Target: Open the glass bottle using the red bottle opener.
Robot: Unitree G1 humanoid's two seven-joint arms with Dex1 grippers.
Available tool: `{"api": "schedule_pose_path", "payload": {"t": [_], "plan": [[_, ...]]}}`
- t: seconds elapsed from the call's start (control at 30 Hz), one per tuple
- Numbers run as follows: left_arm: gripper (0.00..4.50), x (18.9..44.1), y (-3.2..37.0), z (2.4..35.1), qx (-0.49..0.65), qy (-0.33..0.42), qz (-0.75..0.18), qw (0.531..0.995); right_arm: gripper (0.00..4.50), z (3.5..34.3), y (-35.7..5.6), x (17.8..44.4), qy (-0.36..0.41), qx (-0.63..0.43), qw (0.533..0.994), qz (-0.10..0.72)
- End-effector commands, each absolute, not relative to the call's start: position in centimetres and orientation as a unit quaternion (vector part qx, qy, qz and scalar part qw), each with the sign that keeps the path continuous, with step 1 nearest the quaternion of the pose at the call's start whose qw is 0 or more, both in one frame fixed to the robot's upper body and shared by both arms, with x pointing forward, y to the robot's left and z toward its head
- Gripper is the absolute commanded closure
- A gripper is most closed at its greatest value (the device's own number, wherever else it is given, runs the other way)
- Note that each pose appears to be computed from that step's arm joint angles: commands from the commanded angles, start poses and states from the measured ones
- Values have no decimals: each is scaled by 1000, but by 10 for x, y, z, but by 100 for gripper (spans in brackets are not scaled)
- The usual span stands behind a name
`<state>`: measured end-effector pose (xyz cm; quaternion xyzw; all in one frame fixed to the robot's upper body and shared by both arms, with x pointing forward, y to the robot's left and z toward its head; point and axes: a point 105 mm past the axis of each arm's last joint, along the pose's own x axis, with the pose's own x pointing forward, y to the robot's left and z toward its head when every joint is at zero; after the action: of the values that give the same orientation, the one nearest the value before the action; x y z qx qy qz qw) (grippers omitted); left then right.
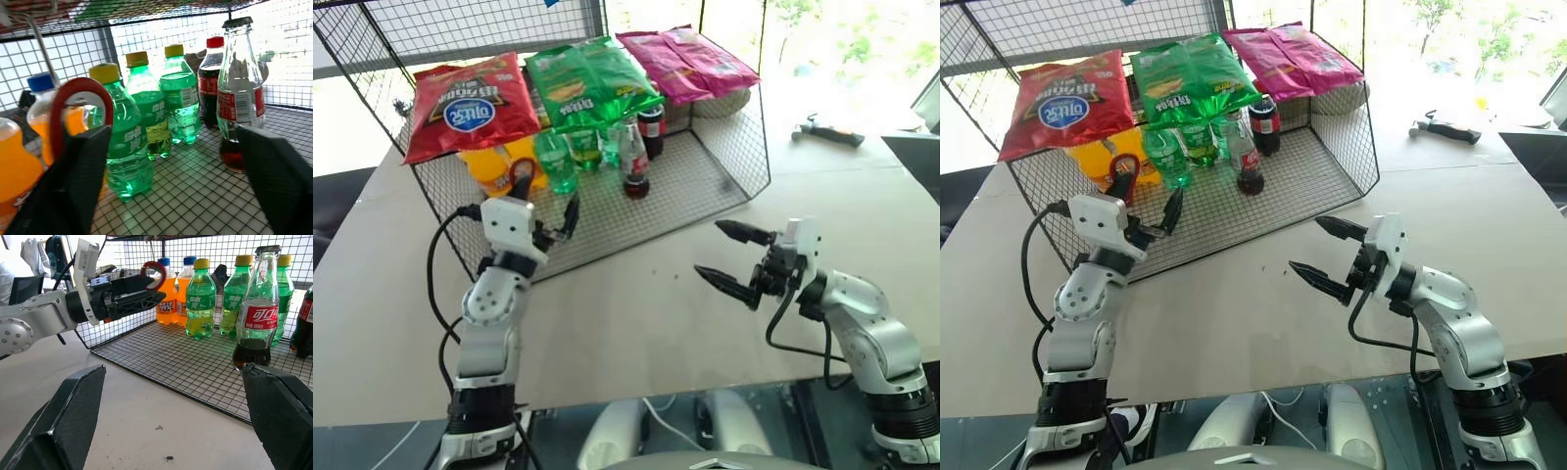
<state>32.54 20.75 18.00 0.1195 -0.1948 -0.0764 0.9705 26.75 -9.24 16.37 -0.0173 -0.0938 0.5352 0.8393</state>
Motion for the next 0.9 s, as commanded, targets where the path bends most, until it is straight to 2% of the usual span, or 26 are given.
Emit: {"api": "schedule_pose_path", "payload": {"t": [0.03, 0.23, 0.47, 0.9], "plan": [[13, 315, 212, 195, 147, -230, -52, 961, 0, 173, -93, 266, -115, -29, 837, 534], [13, 307, 202, 178, 171, -209, -66, 961, 0, 173, -95, 268, -113, -33, 839, 532], [13, 305, 243, 202, 202, -246, 52, 947, 0, 171, -96, 269, -110, -35, 840, 530], [13, 330, 262, 201, 197, -223, 73, 952, 0, 170, -96, 271, -111, -37, 843, 525]]}}
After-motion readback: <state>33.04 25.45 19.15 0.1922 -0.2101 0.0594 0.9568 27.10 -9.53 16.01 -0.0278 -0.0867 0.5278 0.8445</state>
